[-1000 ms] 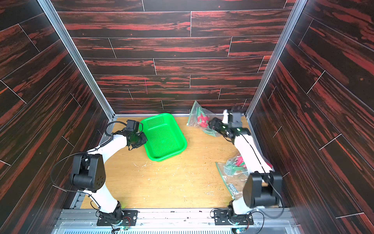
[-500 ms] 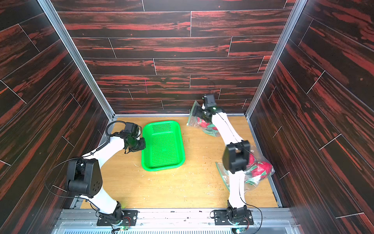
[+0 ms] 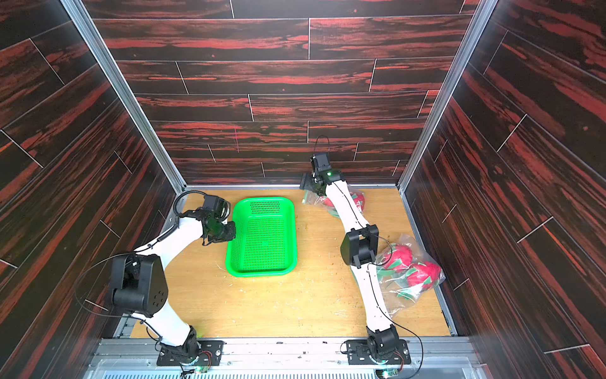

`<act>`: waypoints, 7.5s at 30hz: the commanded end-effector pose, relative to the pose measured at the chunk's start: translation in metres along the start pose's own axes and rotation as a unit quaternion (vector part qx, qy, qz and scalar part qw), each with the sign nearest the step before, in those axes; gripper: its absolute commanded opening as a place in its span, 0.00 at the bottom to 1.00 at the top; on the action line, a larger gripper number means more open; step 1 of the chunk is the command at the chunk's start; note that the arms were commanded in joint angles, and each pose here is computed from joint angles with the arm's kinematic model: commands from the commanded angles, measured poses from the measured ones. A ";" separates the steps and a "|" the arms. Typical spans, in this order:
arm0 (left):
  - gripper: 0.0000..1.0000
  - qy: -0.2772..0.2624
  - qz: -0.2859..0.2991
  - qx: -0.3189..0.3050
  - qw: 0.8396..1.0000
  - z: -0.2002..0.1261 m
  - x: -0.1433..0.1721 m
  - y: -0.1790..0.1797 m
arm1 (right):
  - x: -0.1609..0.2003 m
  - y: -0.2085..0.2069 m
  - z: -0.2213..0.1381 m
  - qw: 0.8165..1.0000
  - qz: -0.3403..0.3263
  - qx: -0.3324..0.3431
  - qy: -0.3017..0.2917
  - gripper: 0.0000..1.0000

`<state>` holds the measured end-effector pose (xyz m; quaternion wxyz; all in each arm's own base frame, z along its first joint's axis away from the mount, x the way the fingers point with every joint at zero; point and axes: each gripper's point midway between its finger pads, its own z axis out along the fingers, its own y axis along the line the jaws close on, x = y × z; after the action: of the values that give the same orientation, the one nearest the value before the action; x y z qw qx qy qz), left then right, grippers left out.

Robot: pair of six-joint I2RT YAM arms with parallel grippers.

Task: Open the zip-top bag and take out the dragon fruit
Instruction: Move the basket to the center of the board, then pick up the zipper food storage bag at the center of the board.

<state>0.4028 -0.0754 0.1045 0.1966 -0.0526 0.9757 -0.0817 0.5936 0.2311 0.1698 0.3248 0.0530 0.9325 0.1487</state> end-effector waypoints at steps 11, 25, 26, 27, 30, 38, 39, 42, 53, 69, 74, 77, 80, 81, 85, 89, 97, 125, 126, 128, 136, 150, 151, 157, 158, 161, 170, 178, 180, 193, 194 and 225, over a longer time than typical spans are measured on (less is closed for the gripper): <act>0.62 -0.094 0.014 -0.040 0.995 -0.066 -0.072 -0.015 | -0.025 0.015 -0.065 0.999 -0.003 -0.041 -0.026 0.84; 0.56 -0.189 -0.004 0.219 0.957 -0.011 -0.142 -0.240 | -0.034 -0.041 -0.170 0.993 0.049 -0.062 -0.092 0.85; 0.56 -0.186 -0.008 0.227 0.956 -0.006 -0.144 -0.252 | -0.032 -0.051 -0.177 0.992 0.058 -0.061 -0.098 0.84; 0.56 -0.182 -0.009 0.229 0.956 0.001 -0.144 -0.261 | -0.032 -0.058 -0.185 0.990 0.064 -0.064 -0.105 0.84; 0.58 -0.161 -0.009 0.243 0.956 0.027 -0.139 -0.291 | -0.025 -0.080 -0.200 0.987 0.088 -0.076 -0.113 0.84; 0.67 -0.155 -0.019 0.279 0.947 0.057 -0.137 -0.334 | -0.011 -0.120 -0.225 0.983 0.112 -0.073 -0.126 0.84; 0.67 -0.155 -0.019 0.282 0.947 0.059 -0.137 -0.337 | -0.010 -0.122 -0.226 0.983 0.114 -0.073 -0.126 0.84; 0.65 -0.159 -0.023 0.304 0.939 0.057 -0.138 -0.348 | -0.007 -0.126 -0.226 0.982 0.119 -0.077 -0.123 0.84; 0.03 -0.201 0.061 0.303 0.929 0.002 -0.138 -0.373 | -0.008 -0.125 -0.246 0.973 0.132 -0.139 -0.129 0.84; 0.00 -0.115 0.276 0.346 0.890 -0.121 -0.067 -0.368 | -0.010 -0.094 -0.294 0.951 0.124 -0.250 -0.132 0.83; 0.00 -0.097 0.303 0.370 0.873 -0.146 -0.051 -0.365 | -0.010 -0.086 -0.299 0.945 0.122 -0.273 -0.130 0.83; 0.00 -0.090 0.328 0.391 0.855 -0.164 -0.040 -0.364 | -0.010 -0.080 -0.298 0.941 0.118 -0.293 -0.121 0.83; 0.00 -0.088 0.355 0.407 0.837 -0.184 -0.029 -0.361 | -0.012 -0.072 -0.299 0.935 0.103 -0.318 -0.115 0.83; 0.00 -0.090 0.363 0.407 0.833 -0.189 -0.027 -0.359 | -0.014 -0.070 -0.299 0.934 0.097 -0.325 -0.115 0.83; 0.00 -0.099 0.389 0.422 0.812 -0.213 -0.019 -0.356 | -0.019 -0.066 -0.292 0.930 0.087 -0.343 -0.103 0.83; 0.00 -0.106 0.409 0.444 0.790 -0.235 -0.011 -0.355 | -0.019 -0.062 -0.287 0.923 0.081 -0.364 -0.090 0.82; 0.00 -0.100 0.450 0.457 0.761 -0.250 0.007 -0.347 | -0.007 -0.033 -0.307 0.869 -0.082 -0.472 -0.121 0.82; 0.00 -0.082 0.598 0.394 0.693 -0.250 0.051 -0.296 | 0.121 0.056 -0.269 0.588 -0.581 -0.520 -0.216 0.88; 0.00 -0.081 0.599 0.393 0.693 -0.248 0.051 -0.296 | 0.126 0.058 -0.268 0.587 -0.581 -0.525 -0.204 0.86; 0.00 -0.083 0.601 0.390 0.693 -0.248 0.050 -0.296 | 0.133 0.061 -0.267 0.586 -0.577 -0.536 -0.191 0.83; 0.00 -0.104 0.605 0.377 0.693 -0.253 0.043 -0.295 | 0.151 0.068 -0.265 0.586 -0.576 -0.548 -0.159 0.52; 0.54 -0.202 0.510 0.398 0.735 -0.273 0.020 -0.300 | 0.137 0.070 -0.286 0.609 -0.598 -0.486 -0.187 0.00; 0.57 -0.224 0.486 0.391 0.749 -0.268 0.012 -0.299 | 0.134 0.071 -0.289 0.610 -0.598 -0.481 -0.197 0.00; 0.77 -0.374 0.362 0.376 0.767 -0.273 -0.019 -0.279 | 0.120 0.073 -0.299 0.630 -0.596 -0.457 -0.195 0.00; 0.78 -0.382 0.352 0.376 0.767 -0.276 -0.020 -0.277 | 0.119 0.072 -0.301 0.633 -0.596 -0.456 -0.193 0.00; 0.78 -0.360 0.343 0.385 0.777 -0.267 -0.013 -0.274 | 0.120 0.071 -0.302 0.634 -0.599 -0.449 -0.193 0.00; 0.82 -0.329 0.334 0.423 0.775 -0.234 0.016 -0.269 | 0.116 0.070 -0.301 0.658 -0.588 -0.435 -0.176 0.00; 0.65 -0.302 0.349 0.432 0.775 -0.214 0.034 -0.267 | 0.118 0.070 -0.303 0.666 -0.581 -0.436 -0.167 0.00; 0.51 -0.304 0.352 0.440 0.768 -0.216 0.034 -0.269 | 0.119 0.071 -0.305 0.665 -0.582 -0.437 -0.166 0.00; 0.00 -0.316 0.376 0.461 0.739 -0.236 0.038 -0.274 | 0.131 0.095 -0.355 0.622 -0.574 -0.502 -0.180 0.37; 0.00 -0.314 0.379 0.464 0.736 -0.237 0.039 -0.275 | 0.133 0.100 -0.355 0.619 -0.578 -0.501 -0.177 0.37; 0.00 -0.279 0.459 0.499 0.680 -0.260 0.059 -0.285 | 0.165 0.109 -0.325 0.589 -0.587 -0.549 -0.084 0.29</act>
<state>0.2751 -0.3257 0.3279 0.4258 0.4589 0.6486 -0.4330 0.2696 0.2857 0.3468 0.3987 -0.6852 0.4724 0.3852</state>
